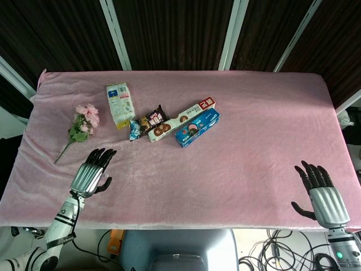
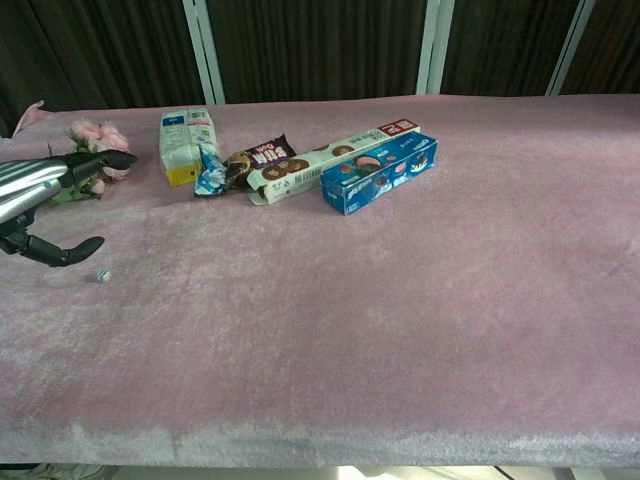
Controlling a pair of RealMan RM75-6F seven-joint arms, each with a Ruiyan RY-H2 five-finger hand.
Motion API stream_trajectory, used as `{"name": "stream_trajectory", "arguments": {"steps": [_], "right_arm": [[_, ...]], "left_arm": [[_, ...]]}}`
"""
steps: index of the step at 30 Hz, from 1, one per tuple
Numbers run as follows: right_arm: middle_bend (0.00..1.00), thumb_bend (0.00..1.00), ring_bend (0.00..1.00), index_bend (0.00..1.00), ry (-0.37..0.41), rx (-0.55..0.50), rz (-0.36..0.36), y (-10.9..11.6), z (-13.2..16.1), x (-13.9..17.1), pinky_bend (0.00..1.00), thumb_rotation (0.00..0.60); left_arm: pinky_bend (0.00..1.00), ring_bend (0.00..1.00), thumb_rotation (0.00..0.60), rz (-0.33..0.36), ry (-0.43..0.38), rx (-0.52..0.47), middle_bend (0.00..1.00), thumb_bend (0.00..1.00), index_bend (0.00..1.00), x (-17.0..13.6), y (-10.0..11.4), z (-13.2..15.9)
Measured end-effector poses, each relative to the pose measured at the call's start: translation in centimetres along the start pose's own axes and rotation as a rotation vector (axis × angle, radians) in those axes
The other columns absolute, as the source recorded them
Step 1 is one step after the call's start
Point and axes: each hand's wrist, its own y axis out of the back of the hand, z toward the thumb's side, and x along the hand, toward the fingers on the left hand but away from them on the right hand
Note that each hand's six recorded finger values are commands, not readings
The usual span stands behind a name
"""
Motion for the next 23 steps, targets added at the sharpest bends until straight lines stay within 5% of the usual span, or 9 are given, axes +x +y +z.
{"name": "stream_trajectory", "arguments": {"steps": [7, 15, 23], "right_arm": [[0.0, 0.33, 0.0, 0.0, -0.01, 0.006, 0.001, -0.1, -0.2, 0.0, 0.0, 0.6], [0.0, 0.34, 0.0, 0.0, -0.02, 0.023, 0.0, -0.3, -0.2, -0.2, 0.0, 0.6], [0.0, 0.33, 0.0, 0.0, -0.014, 0.039, 0.01, -0.8, 0.3, -0.3, 0.0, 0.6]], "left_arm": [[0.07, 0.0, 0.6, -0.005, 0.009, 0.062, 0.01, 0.41, 0.0, -3.5, 1.0, -1.6], [0.05, 0.0, 0.6, 0.002, 0.096, 0.033, 0.0, 0.41, 0.0, -11.8, 0.9, -5.6], [0.05, 0.0, 0.6, 0.044, 0.093, 0.066, 0.0, 0.41, 0.0, -13.7, 1.8, -6.3]]}}
